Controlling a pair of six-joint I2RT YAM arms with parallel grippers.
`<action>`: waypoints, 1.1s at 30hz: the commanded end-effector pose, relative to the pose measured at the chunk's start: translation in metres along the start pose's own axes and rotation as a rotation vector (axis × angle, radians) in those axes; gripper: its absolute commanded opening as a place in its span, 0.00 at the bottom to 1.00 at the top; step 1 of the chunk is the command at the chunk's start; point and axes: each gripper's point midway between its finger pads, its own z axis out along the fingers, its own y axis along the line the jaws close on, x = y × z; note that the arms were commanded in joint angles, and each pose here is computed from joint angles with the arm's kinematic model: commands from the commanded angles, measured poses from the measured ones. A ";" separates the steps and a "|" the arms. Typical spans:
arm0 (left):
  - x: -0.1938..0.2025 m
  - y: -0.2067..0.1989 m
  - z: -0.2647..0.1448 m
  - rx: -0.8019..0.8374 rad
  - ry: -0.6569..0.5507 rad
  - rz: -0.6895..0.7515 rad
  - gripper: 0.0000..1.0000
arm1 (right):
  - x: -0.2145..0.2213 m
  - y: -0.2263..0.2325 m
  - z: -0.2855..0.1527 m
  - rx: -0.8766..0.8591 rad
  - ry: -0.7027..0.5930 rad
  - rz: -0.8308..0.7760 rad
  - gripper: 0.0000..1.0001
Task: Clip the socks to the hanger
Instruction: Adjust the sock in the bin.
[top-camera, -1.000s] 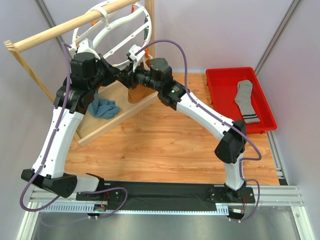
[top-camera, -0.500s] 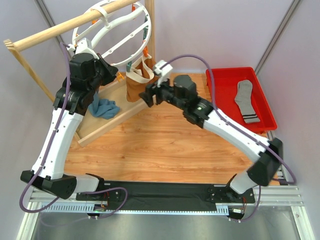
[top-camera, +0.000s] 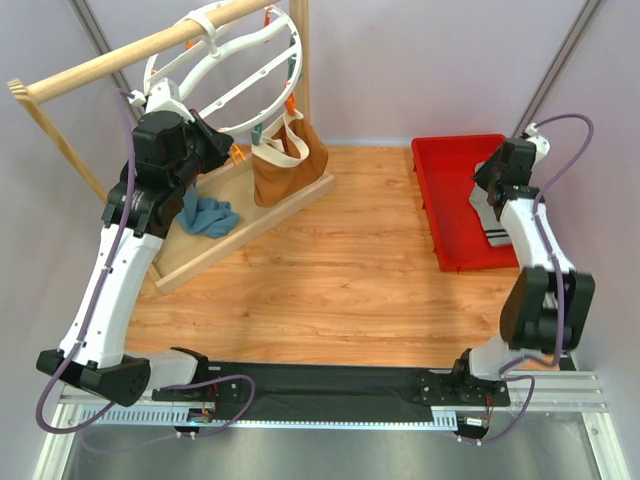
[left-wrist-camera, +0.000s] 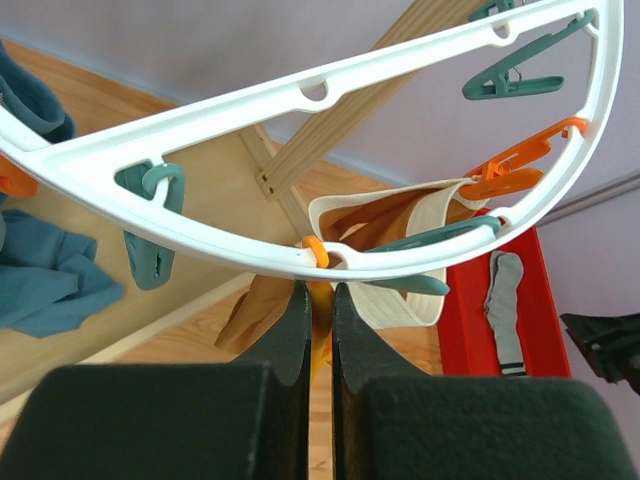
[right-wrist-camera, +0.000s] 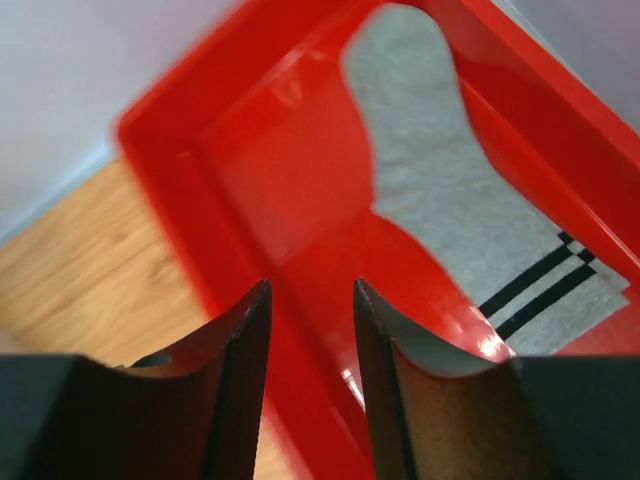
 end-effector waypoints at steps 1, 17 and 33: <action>-0.008 -0.002 -0.012 0.020 -0.028 0.019 0.00 | 0.005 -0.024 0.051 0.074 0.097 0.168 0.37; -0.003 -0.010 -0.016 0.081 -0.019 0.020 0.00 | 0.031 -0.056 0.195 0.235 0.151 -0.016 0.33; 0.007 -0.007 -0.011 0.098 -0.004 0.050 0.00 | 0.089 -0.125 0.078 0.362 0.330 -0.015 0.28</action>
